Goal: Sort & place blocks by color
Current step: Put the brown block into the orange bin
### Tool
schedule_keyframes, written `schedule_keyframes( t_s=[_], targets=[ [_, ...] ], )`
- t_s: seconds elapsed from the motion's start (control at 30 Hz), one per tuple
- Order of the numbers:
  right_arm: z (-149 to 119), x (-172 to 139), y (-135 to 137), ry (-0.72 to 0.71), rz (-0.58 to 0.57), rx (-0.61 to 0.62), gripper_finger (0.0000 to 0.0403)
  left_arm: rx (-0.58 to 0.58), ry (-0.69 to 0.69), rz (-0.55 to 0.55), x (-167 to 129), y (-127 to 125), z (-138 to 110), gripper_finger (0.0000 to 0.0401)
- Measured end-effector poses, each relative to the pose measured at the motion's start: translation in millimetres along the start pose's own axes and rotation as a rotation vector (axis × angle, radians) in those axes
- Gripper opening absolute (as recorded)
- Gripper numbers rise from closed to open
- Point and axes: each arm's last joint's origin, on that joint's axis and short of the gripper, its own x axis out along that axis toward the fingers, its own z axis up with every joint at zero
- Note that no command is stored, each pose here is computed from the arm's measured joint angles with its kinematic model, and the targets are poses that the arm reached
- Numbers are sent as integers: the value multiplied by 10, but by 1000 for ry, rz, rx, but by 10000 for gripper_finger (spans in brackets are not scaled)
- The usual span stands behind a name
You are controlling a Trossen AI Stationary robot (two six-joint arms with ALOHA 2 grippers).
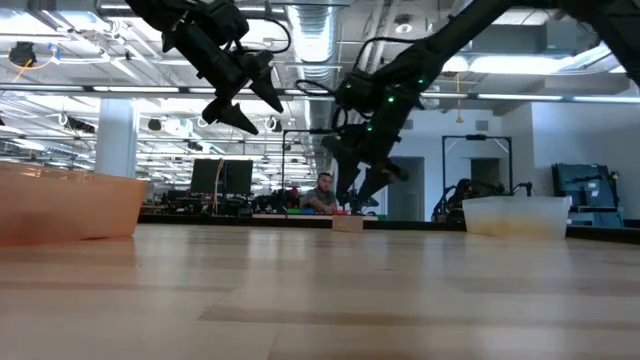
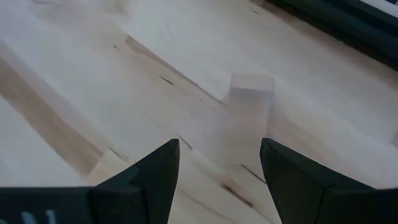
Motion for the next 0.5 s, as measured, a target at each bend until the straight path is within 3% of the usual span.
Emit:
schedule_keyframes(
  t_s=[0.27,0.5],
  targets=[
    [46,265,28,137,-97,-78,244,-16,23,5,3,-5,-25,380],
    [-37,417,-3,190,-114,-106,244,-21,25,10,4,-4,-29,380]
  ],
)
